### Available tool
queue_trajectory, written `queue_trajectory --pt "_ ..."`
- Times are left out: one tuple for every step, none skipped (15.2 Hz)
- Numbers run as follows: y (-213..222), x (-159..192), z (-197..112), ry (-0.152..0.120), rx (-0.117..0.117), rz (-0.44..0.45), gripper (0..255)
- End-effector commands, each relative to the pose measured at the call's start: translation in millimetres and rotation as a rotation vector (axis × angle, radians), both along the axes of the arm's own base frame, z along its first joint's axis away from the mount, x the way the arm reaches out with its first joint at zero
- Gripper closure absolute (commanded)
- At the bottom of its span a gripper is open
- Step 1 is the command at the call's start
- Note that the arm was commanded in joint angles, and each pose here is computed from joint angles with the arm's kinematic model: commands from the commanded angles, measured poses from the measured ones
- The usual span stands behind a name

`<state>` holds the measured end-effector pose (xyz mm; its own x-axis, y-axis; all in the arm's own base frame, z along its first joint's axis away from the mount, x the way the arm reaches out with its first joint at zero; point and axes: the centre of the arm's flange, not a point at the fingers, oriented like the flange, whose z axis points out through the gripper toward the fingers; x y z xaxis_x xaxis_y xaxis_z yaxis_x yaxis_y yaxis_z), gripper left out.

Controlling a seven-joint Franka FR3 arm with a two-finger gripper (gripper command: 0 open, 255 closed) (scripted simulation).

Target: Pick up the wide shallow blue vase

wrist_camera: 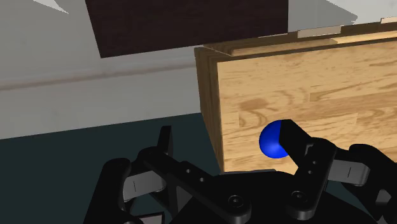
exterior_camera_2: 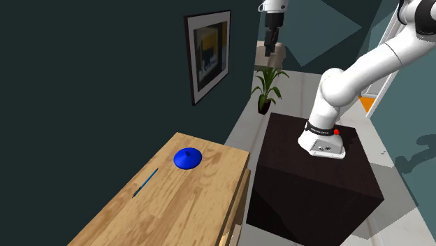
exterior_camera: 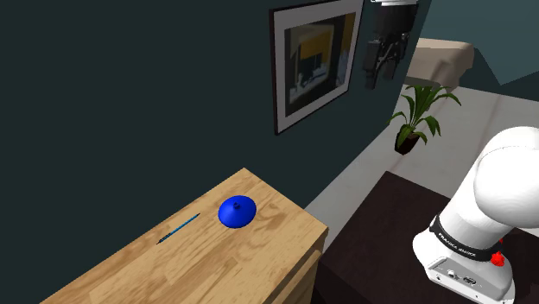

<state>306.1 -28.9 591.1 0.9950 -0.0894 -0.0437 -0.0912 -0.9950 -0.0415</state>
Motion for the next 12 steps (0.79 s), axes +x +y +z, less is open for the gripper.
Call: queue_trajectory --pt "0.0 0.0 0.0 0.0 0.0 0.0 0" --pt "6.0 7.1 -9.3 -0.001 0.0 0.002 0" --pt "12.1 14.2 -18.6 -0.002 -0.001 0.004 0" --pt "18.1 21.2 -27.9 -0.003 -0.001 0.006 0" --pt "24.2 28.3 -37.2 -0.004 -0.001 0.008 0" --pt "30.3 35.4 -46.4 -0.005 -0.001 0.01 0" --pt "36.3 42.4 -55.7 -0.005 -0.002 0.012 0" --pt "42.4 49.5 -65.0 -0.006 -0.002 0.014 0" --pt "48.6 56.6 -74.2 -0.007 -0.002 0.016 0" --pt "54.7 63.6 -83.5 -0.008 -0.002 0.018 0" --pt "60.8 70.7 -92.7 -0.009 -0.003 0.02 0" --pt "67.0 77.7 -102.0 -0.01 -0.003 0.022 0"
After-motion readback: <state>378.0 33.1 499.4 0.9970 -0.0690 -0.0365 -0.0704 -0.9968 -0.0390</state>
